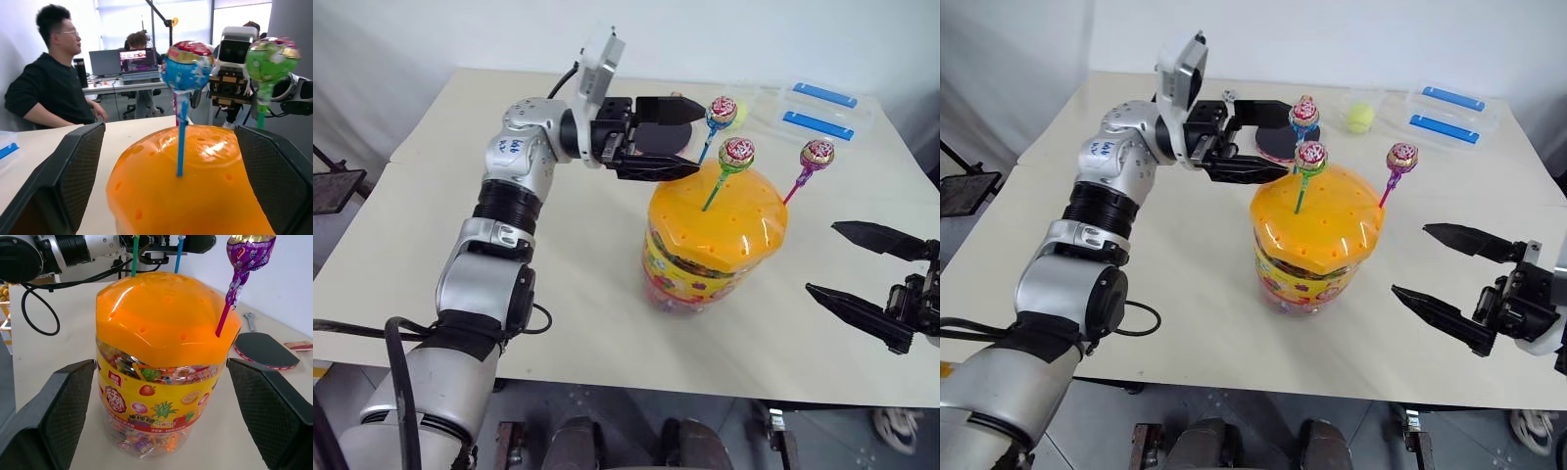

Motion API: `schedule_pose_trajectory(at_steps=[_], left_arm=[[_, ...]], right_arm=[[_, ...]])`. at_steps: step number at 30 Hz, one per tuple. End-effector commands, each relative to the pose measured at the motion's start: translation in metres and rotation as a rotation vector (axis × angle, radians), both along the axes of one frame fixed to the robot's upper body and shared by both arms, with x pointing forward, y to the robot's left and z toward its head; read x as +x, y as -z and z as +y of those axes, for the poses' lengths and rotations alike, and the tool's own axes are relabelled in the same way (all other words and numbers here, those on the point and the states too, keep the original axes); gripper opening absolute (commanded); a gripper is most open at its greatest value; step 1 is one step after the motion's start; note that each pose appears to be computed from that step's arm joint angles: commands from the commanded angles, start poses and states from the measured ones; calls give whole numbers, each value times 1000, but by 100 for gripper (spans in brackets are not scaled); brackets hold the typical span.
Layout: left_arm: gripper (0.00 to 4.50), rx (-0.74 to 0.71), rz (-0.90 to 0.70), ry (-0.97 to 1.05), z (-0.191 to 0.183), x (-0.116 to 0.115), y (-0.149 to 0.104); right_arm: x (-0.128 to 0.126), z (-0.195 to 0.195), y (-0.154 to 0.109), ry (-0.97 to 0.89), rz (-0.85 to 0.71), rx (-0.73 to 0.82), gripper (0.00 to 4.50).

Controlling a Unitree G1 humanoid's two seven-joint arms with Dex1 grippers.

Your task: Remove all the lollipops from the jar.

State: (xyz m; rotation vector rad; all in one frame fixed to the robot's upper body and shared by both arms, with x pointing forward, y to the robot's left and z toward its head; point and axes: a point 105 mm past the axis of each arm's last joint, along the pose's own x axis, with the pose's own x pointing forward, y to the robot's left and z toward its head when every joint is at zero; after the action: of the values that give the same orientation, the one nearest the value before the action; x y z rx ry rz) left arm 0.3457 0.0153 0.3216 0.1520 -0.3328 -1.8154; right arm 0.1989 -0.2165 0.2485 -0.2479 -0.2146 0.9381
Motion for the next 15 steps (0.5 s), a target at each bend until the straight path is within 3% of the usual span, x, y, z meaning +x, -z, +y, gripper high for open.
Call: schedule_pose_trajectory(at_steps=[1, 7, 13, 15], left_arm=[[368, 16, -43, 33, -4, -6, -8], [188, -5, -60, 50, -10, -9, -13], [4, -81, -106, 36, -10, -12, -37], [4, -104, -125, 27, -9, -13, -46]], right_arm=[[-5, -1, -9, 32, -63, -6, 450], [-6, -1, -9, 55, -73, -2, 450], [-4, -6, -13, 68, -88, -12, 450], [-4, -8, -13, 72, -91, -21, 450]])
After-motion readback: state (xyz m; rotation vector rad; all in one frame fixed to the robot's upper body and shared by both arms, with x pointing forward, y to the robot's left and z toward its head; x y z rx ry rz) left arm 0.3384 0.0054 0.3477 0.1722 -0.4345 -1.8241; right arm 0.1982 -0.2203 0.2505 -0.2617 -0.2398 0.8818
